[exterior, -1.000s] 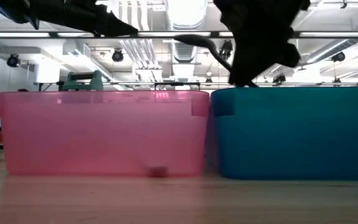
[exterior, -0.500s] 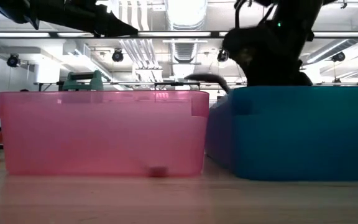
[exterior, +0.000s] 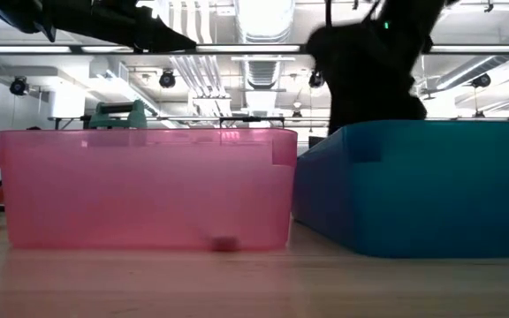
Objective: Pick & Place Kitchen Items
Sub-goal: Put the pink spatula into the yellow bin
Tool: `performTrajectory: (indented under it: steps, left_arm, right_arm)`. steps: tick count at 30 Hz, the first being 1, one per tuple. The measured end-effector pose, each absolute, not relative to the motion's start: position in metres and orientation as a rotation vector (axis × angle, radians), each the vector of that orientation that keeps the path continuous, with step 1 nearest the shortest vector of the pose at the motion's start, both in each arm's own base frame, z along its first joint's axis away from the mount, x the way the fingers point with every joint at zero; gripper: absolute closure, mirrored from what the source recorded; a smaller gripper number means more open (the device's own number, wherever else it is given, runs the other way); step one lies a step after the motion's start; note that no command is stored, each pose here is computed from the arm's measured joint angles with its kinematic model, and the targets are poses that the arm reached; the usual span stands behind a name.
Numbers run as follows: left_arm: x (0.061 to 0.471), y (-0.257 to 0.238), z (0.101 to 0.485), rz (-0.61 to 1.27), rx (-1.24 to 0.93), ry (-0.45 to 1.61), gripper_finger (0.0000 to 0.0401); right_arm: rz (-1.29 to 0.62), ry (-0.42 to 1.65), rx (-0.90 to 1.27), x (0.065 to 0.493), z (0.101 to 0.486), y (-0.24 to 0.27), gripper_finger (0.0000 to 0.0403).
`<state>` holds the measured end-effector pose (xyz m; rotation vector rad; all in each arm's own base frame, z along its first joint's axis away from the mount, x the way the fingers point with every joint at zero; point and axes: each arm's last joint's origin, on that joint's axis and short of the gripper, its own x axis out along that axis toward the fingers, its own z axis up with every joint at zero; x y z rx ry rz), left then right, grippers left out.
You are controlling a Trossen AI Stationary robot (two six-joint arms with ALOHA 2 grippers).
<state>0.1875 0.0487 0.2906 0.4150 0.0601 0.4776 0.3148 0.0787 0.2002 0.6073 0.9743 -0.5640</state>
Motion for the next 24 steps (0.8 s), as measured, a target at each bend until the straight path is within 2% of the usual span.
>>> performTrajectory:
  steps: [4, 11, 15, 24]
  left_arm:
    - [0.188, 0.049, 0.291, 0.477, 0.411, 0.059, 0.0181]
    - [0.188, 0.049, 0.290, 0.476, 0.409, 0.063, 0.0181]
    - [0.188, 0.049, 0.290, 0.475, 0.408, 0.064, 0.0181]
    - [0.188, 0.049, 0.290, 0.475, 0.391, 0.063, 0.0181]
  right_arm:
    - [-0.549, 0.997, 0.531, 0.312, 0.228, 0.077, 0.0188]
    - [-0.641, 1.137, 0.394, 0.289, 0.260, 0.066, 0.0223]
    - [-0.694, 1.192, 0.394, 0.282, 0.269, 0.052, 0.0246]
    - [-0.664, 1.215, 0.397, 0.271, 0.287, 0.015, 0.0288]
